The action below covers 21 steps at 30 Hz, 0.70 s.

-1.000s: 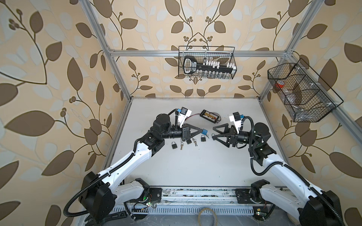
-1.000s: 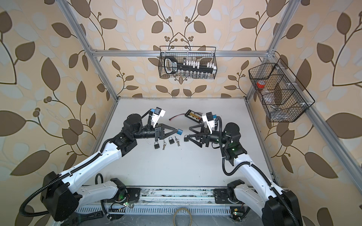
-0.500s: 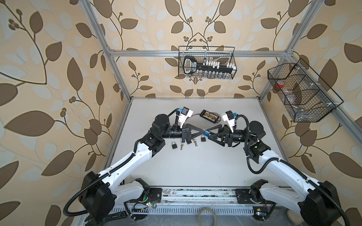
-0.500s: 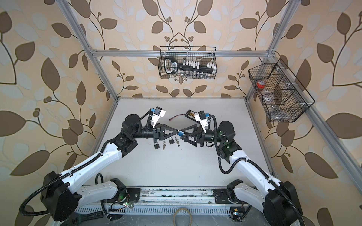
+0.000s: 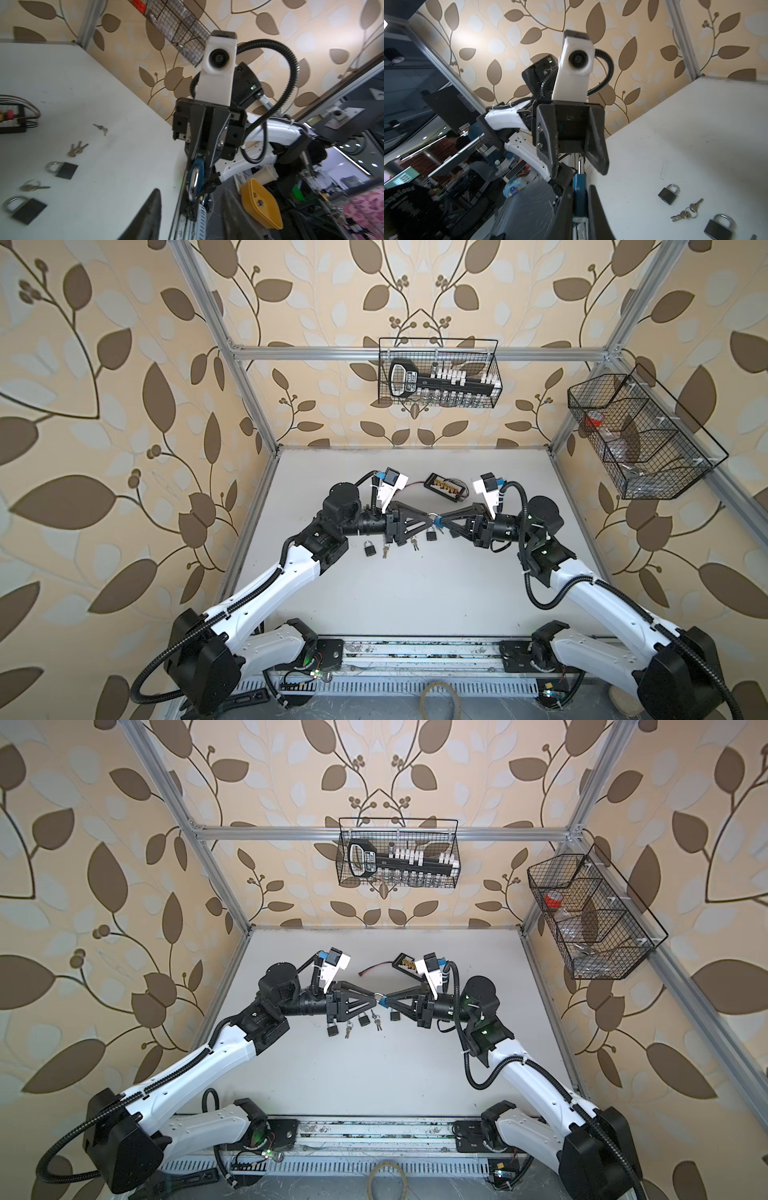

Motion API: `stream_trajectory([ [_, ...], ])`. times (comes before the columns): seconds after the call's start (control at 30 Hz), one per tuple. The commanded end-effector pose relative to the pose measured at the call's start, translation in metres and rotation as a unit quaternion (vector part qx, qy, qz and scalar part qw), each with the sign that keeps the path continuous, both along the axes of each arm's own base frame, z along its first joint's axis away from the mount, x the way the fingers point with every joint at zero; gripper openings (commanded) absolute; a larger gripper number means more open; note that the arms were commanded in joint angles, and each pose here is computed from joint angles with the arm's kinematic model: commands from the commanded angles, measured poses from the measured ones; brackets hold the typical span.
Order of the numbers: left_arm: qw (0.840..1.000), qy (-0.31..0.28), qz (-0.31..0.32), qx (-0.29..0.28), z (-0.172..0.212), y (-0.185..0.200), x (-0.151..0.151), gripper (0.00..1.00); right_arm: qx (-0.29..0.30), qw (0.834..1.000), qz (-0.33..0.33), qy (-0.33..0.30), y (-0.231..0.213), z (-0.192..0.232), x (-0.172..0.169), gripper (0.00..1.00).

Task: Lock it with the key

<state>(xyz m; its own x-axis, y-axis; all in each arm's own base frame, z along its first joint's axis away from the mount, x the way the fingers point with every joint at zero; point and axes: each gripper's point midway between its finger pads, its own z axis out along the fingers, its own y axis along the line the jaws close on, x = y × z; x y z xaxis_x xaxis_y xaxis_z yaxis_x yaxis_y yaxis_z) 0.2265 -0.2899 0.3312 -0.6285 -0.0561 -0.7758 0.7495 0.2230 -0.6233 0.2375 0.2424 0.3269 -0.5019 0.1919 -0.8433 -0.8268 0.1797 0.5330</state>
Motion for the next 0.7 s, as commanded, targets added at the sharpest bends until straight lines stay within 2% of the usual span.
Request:
stream_trajectory([
  [0.0, 0.985, -0.030, 0.142, 0.089, -0.008, 0.032, 0.030, 0.99, -0.030, 0.988, -0.138, 0.064, -0.048, -0.046, 0.043, 0.00],
  [0.1, 0.958, -0.003, 0.231, 0.171, -0.039, 0.061, 0.047, 0.99, -0.075, 0.949, -0.269, 0.144, -0.115, -0.106, 0.076, 0.00],
  [0.17, 0.948, 0.006, 0.256, 0.190, -0.051, 0.073, 0.049, 0.99, -0.139, 0.907, -0.352, 0.182, -0.159, -0.146, 0.091, 0.00],
  [0.27, 0.940, 0.018, 0.276, 0.198, -0.064, 0.083, 0.046, 0.99, -0.201, 0.857, -0.425, 0.211, -0.204, -0.184, 0.105, 0.00],
  [0.37, 0.938, 0.025, 0.282, 0.200, -0.071, 0.087, 0.042, 0.99, -0.225, 0.841, -0.434, 0.232, -0.216, -0.205, 0.117, 0.00],
  [0.67, 0.931, 0.030, 0.303, 0.202, -0.076, 0.101, 0.034, 0.99, -0.244, 0.833, -0.400, 0.293, -0.210, -0.251, 0.146, 0.00],
])
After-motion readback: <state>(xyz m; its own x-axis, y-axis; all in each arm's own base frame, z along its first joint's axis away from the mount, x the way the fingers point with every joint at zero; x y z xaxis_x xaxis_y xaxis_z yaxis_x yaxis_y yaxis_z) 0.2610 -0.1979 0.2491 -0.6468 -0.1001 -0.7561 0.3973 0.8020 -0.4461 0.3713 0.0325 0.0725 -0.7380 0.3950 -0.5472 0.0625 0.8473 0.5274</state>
